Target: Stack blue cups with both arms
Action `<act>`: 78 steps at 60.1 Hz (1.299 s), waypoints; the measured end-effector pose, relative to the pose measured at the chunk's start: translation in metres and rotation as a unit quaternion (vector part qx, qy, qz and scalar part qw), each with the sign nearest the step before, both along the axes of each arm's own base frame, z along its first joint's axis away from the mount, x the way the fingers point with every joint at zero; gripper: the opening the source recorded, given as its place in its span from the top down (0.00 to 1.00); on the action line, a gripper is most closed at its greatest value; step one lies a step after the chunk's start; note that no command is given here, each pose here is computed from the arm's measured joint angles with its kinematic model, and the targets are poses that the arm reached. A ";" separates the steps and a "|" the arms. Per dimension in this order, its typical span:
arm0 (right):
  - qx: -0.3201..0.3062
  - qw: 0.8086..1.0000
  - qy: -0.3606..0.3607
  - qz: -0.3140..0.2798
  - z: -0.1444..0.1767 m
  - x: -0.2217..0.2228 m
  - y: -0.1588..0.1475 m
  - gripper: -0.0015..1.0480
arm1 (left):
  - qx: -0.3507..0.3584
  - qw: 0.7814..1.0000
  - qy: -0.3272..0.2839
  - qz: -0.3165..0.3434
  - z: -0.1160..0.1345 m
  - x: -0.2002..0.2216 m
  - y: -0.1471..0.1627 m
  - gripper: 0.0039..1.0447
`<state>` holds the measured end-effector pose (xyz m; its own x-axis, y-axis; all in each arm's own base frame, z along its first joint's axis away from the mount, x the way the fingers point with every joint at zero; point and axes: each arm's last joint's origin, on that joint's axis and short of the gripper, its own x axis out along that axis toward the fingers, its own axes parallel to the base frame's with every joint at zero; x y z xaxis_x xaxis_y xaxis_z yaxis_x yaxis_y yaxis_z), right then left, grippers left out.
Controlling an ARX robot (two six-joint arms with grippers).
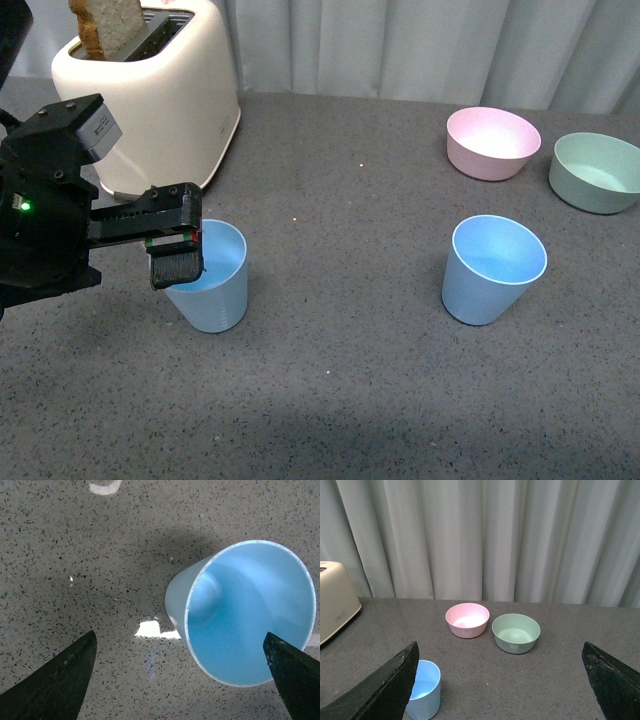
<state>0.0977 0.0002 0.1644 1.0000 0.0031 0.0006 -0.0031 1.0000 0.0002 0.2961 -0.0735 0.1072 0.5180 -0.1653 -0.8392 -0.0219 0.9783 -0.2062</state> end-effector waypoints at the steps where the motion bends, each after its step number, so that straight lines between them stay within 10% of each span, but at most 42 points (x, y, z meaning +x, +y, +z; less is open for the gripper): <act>1: 0.000 1.000 0.000 0.000 0.000 0.000 0.000 0.09 | 0.000 1.000 0.001 0.001 0.000 0.001 0.000 0.06; 7: 0.000 1.000 0.000 0.000 0.000 0.000 0.000 0.09 | -0.001 1.000 0.011 0.008 -0.004 0.007 0.000 0.08; 39: 0.000 1.000 0.000 0.000 0.000 0.000 0.000 0.09 | -0.012 0.999 0.034 0.017 -0.004 0.013 -0.003 0.97; 78: 0.000 1.000 0.000 0.000 0.000 0.000 0.000 0.09 | 0.002 0.998 0.028 -0.064 0.004 0.020 -0.088 0.97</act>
